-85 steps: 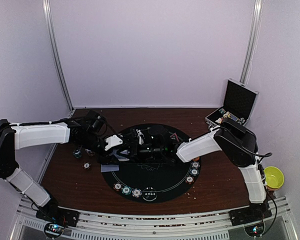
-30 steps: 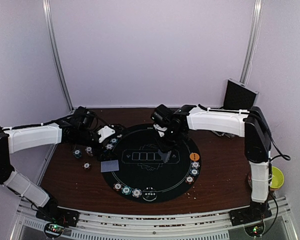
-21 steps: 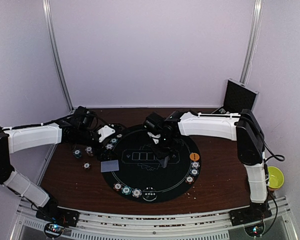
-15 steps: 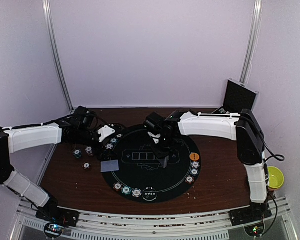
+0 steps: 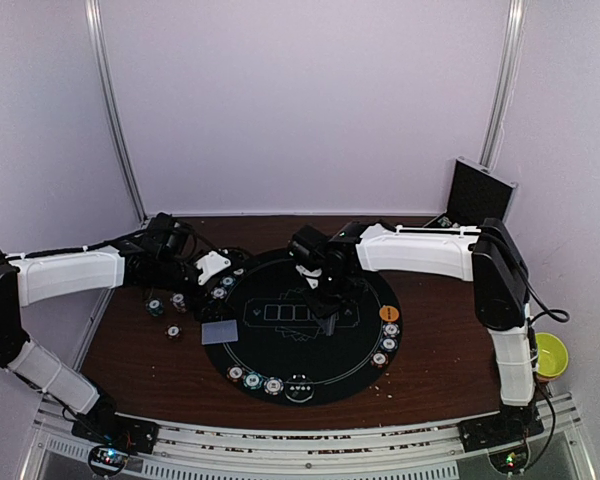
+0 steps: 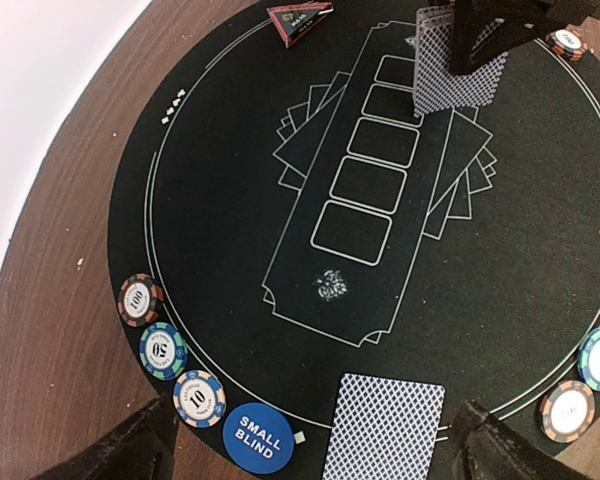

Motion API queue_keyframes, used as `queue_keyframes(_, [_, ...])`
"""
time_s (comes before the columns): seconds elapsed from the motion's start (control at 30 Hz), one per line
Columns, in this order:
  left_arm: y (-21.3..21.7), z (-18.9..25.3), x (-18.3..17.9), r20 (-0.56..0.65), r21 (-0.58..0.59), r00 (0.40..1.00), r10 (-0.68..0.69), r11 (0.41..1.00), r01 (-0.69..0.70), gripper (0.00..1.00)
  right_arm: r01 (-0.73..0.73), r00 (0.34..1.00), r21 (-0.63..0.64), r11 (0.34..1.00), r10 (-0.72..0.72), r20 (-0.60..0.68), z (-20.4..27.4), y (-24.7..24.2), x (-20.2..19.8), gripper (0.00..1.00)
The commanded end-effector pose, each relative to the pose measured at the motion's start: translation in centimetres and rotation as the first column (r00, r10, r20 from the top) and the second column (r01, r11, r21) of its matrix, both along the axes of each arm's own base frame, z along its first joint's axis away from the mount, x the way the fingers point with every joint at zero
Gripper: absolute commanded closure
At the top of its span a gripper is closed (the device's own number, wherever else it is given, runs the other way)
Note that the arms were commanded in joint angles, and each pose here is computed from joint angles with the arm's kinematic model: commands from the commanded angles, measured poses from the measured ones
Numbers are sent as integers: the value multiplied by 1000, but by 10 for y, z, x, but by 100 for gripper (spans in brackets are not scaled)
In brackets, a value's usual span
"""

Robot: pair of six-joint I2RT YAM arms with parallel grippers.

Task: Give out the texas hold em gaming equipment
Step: Adjust the poker card on the poker table mat, then pass from the right arm to the left

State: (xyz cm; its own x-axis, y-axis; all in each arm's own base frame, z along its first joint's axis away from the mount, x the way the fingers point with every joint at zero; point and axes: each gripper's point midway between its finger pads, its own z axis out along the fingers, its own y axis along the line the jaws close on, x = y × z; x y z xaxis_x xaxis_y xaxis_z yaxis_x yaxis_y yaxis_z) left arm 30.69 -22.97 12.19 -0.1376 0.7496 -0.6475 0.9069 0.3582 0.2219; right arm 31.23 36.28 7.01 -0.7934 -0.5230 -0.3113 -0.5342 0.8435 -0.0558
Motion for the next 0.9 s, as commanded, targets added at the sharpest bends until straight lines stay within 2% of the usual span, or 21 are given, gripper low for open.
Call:
queue_keyframes(0.0, [-3, 5, 9, 22, -20, 1000, 11, 1000, -11, 2, -1, 1000, -19, 1000, 1, -1, -2, -1, 0, 77])
queue_keyframes(0.23, [-5, 4, 7, 15, -24, 1000, -4, 1000, 4, 2, -1, 1000, 14, 1000, 1, 0, 7, 3, -1, 99])
queue_keyframes(0.37, [-10, 7, 5, 16, -47, 999, -33, 998, 34, 2, 25, 999, 92, 995, -27, 22, 24, 10, 1, 100])
queue_keyframes(0.5, [-18, 15, 0, 36, -82, 997, -69, 994, 72, 2, 74, 994, 281, 957, -94, 58, 54, 26, 9, 100])
queue_keyframes(0.57, [-23, 22, -4, 56, -99, 995, -87, 991, 92, 2, 89, 990, 407, 909, -127, 66, 72, 39, 12, 100])
queue_keyframes(0.7, [-33, 32, -14, 84, -116, 987, -137, 982, 147, 2, 112, 986, 656, 746, -164, 19, 100, 68, 11, 100])
queue_keyframes(0.8, [-39, 35, -21, 94, -118, 982, -166, 977, 176, 2, 131, 986, 774, 619, -160, -39, 115, 85, 7, 100])
queue_keyframes(0.87, [-41, 34, -24, 95, -118, 978, -184, 974, 194, 2, 146, 985, 817, 558, -160, -67, 119, 93, 6, 100])
